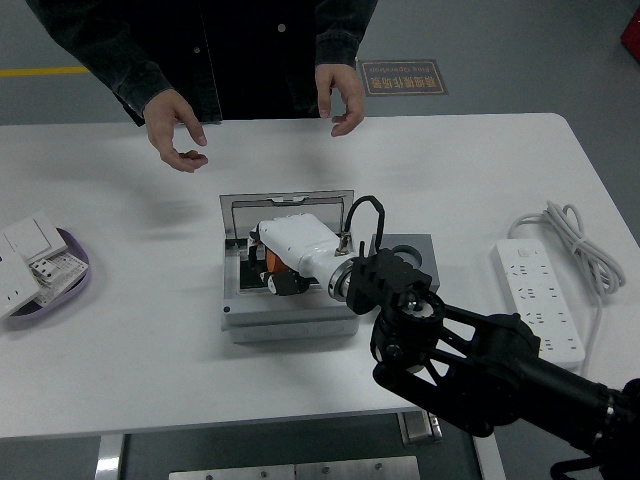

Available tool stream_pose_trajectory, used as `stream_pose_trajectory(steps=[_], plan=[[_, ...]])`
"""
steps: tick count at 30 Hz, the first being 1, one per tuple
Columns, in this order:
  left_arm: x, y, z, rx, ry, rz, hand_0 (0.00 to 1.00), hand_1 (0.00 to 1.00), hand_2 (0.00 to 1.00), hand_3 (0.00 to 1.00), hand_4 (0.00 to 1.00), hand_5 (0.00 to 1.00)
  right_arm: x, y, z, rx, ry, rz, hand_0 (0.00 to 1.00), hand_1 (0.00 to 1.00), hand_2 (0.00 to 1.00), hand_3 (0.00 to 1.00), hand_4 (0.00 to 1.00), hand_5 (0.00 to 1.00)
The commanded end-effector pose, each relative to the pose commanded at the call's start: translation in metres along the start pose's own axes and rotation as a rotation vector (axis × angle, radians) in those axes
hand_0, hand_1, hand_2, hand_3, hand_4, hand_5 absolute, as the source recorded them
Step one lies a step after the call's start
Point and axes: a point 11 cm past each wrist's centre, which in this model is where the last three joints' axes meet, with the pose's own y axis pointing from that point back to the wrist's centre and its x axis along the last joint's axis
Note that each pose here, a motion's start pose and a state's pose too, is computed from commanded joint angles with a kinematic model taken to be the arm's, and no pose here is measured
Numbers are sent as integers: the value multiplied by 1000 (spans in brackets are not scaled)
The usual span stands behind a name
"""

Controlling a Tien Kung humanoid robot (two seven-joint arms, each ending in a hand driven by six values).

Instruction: Pick up the cylinder from the cube,place it in the box,flap close box

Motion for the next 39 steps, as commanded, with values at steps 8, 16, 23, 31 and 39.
stream_pose_trajectory(steps=[8,16,23,31,39], plan=[[0,0,1,-2,2,-1,588,611,605,631,650,157,-4,-1,1,8,0,-9,694,656,648,649,427,253],[0,0,2,-3,1,0,587,610,605,631,650,157,-7,-1,3,13,7,-11,817,692,707,690,668,258],[0,0,2,-5,0,0,588,611,606,633,651,156,-10,-1,4,22,-12,-10,824,691,707,696,694,255],[-2,0,1,-4,0,-3,588,612,606,632,651,157,7,12,-8,131,-218,46,828,688,702,698,725,264],[-1,0,1,-3,-3,-2,587,610,606,633,652,159,67,30,-20,240,-316,175,807,664,672,665,737,281]])
